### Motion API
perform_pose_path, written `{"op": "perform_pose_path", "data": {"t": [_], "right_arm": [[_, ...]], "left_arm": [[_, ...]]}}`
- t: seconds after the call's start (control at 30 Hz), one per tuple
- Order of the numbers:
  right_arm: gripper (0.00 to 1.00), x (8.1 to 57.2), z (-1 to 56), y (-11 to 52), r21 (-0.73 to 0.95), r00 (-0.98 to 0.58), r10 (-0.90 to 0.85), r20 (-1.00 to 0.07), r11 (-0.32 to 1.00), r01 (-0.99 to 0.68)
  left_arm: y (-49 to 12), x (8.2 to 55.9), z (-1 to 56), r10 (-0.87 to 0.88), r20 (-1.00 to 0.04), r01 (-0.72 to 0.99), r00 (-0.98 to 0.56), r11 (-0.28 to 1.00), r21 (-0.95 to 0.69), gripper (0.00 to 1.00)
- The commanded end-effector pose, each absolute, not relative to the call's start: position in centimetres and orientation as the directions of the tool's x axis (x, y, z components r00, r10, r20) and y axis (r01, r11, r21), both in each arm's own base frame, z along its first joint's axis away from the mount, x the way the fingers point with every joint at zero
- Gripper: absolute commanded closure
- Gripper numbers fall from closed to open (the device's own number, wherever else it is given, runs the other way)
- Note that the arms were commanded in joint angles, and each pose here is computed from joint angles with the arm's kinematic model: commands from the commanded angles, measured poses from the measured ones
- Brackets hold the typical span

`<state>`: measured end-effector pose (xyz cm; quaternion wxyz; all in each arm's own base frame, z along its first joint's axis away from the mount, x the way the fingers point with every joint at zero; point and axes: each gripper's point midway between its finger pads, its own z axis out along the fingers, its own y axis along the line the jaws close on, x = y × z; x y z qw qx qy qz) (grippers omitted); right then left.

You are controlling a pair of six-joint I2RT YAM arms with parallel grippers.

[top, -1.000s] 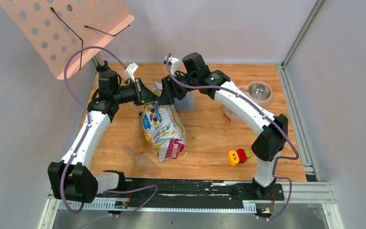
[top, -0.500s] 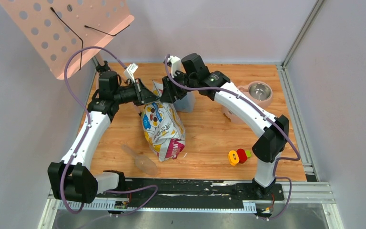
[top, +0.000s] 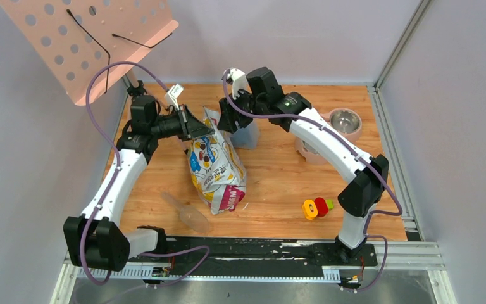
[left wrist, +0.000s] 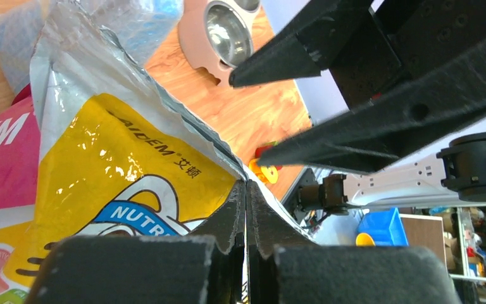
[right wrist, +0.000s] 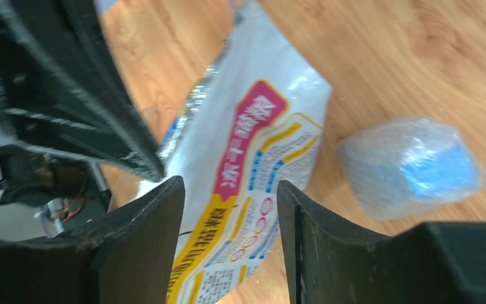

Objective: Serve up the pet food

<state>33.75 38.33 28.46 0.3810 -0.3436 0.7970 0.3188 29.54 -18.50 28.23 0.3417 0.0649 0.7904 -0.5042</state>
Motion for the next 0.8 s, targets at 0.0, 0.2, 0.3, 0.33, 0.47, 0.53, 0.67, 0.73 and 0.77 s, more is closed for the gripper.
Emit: {"op": "perform_pose_path", "data": {"t": [0.0,0.2,0.3,0.33,0.47,0.53,0.67,0.73,0.77], "right_arm": [[0.43,29.3,33.6,39.3,0.291,-0.391,-0.271,-0.88,0.342,-0.893],[0.44,27.2,33.2,39.9,0.377,-0.436,-0.294,-0.851,0.238,-0.895],[0.43,27.8,32.6,39.9,0.384,-0.463,-0.289,-0.838,0.288,-0.877],[0.43,28.4,32.3,39.7,0.373,-0.466,-0.286,-0.838,0.323,-0.87],[0.45,30.4,31.4,39.1,0.319,-0.458,-0.284,-0.843,0.422,-0.849],[0.46,30.9,31.1,38.9,0.309,-0.46,-0.282,-0.842,0.446,-0.84],[0.5,31.1,30.4,38.7,0.302,-0.465,-0.293,-0.835,0.462,-0.834],[0.52,31.3,29.7,38.6,0.294,-0.468,-0.304,-0.83,0.475,-0.829],[0.52,31.4,29.5,38.5,0.289,-0.468,-0.307,-0.829,0.48,-0.828]], "left_arm": [[-19.1,28.7,30.3,-0.24,-0.633,0.522,-0.736,0.393,-0.757,1.0],[-20.0,28.5,32.1,-0.231,-0.659,0.604,-0.716,0.269,-0.75,1.0],[-20.1,28.5,32.4,-0.231,-0.671,0.62,-0.705,0.26,-0.741,1.0],[-20.1,28.4,32.5,-0.23,-0.672,0.622,-0.704,0.257,-0.739,1.0],[-20.1,28.2,32.3,-0.229,-0.671,0.619,-0.706,0.262,-0.741,1.0],[-19.9,28.2,31.8,-0.227,-0.668,0.609,-0.709,0.281,-0.742,1.0],[-19.8,28.1,31.1,-0.229,-0.661,0.594,-0.714,0.301,-0.746,1.0],[-19.8,28.0,31.0,-0.229,-0.661,0.593,-0.714,0.304,-0.746,1.0],[-19.7,28.0,31.1,-0.228,-0.664,0.595,-0.712,0.305,-0.743,1.0]]}}
